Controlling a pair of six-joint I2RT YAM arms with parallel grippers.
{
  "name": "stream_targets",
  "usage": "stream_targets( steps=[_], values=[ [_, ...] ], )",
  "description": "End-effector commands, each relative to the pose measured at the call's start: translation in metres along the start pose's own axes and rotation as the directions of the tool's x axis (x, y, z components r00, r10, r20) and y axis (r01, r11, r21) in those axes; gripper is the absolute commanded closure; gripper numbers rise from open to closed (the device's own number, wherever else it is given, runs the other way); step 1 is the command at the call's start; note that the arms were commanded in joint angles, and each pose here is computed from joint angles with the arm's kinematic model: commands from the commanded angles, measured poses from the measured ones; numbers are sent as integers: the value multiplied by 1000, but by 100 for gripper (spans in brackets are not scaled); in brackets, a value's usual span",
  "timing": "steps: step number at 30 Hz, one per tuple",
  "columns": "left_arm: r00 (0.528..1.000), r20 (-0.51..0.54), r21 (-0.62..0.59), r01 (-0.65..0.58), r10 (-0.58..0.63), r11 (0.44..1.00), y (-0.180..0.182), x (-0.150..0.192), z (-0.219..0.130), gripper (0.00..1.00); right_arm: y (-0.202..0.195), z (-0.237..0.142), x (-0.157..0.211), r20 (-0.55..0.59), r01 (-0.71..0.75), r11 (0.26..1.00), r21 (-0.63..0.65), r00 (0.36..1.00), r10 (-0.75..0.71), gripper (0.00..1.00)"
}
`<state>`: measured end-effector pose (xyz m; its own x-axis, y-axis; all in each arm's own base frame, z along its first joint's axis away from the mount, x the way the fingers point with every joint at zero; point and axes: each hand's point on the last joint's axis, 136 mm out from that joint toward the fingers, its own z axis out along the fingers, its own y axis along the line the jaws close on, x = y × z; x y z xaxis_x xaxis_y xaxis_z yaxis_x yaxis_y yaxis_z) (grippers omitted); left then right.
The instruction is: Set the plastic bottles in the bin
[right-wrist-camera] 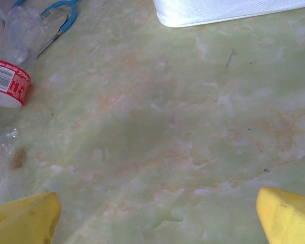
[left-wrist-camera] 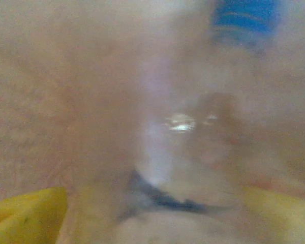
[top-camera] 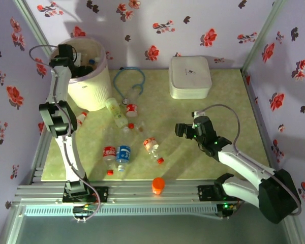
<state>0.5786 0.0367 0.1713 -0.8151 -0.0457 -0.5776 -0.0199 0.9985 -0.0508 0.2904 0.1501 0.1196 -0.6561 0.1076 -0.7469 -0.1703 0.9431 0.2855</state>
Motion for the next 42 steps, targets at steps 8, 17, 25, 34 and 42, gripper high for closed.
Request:
stream_targets(
  steps=[8,17,25,34,42],
  values=[
    [998,27,30,-59,58,998,-26,-7,-23,0,28,-4,-22,8,19,994,-106,1000,-18,1],
    [974,213,-13,-72,73,997,-27,-53,-115,0,72,-18,1,-213,187,972,-143,953,-215,1],
    [957,272,-30,-96,101,995,-31,-61,-175,0,113,-8,54,-417,238,948,-209,855,-307,1],
    [897,427,-14,-122,116,992,-59,-56,-279,0,110,24,109,-561,228,960,-165,778,-281,8],
    [865,475,192,-282,162,940,-169,7,-323,0,95,22,127,-601,240,960,-141,750,-276,19]
  ],
)
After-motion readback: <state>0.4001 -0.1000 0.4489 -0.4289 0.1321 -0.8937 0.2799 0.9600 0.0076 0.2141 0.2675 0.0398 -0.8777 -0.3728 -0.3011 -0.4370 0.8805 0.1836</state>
